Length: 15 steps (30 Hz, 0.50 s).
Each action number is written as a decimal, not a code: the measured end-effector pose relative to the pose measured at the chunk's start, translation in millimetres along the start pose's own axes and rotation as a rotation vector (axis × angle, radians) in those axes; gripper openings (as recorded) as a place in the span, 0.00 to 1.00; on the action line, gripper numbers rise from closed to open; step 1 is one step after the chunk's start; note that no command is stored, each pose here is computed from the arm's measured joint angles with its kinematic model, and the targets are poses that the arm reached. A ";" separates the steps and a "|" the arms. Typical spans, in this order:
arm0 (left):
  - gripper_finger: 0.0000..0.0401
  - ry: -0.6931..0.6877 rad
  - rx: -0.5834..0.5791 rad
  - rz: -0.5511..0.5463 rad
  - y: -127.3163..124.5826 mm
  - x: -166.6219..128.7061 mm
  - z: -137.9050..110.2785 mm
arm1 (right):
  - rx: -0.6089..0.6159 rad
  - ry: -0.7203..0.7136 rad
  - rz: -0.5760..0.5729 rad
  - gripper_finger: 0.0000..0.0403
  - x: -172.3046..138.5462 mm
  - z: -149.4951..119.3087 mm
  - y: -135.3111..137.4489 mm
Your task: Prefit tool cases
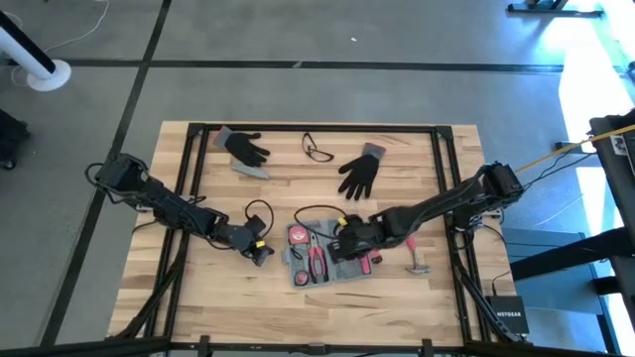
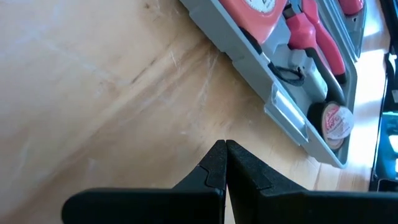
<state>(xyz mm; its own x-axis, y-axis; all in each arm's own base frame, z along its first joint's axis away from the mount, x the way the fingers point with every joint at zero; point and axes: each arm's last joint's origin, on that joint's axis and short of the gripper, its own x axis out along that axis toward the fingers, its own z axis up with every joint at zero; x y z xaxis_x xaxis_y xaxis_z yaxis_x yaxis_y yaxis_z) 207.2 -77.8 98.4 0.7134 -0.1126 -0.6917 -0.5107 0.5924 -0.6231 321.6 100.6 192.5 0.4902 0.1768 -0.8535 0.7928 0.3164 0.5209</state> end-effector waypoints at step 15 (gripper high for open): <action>0.00 0.043 0.037 -0.020 -2.4 -0.9 -6.0 | 0.107 -0.005 -0.017 0.01 22.9 -12.9 -1.4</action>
<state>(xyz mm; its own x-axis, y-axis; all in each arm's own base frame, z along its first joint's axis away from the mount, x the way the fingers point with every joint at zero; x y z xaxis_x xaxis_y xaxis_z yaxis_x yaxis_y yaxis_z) 204.9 -83.9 98.4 0.7016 -0.1577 -0.6949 -0.4780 0.6191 -0.6231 327.0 116.3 172.0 0.4781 0.1677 -0.8621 0.8350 0.2176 0.5054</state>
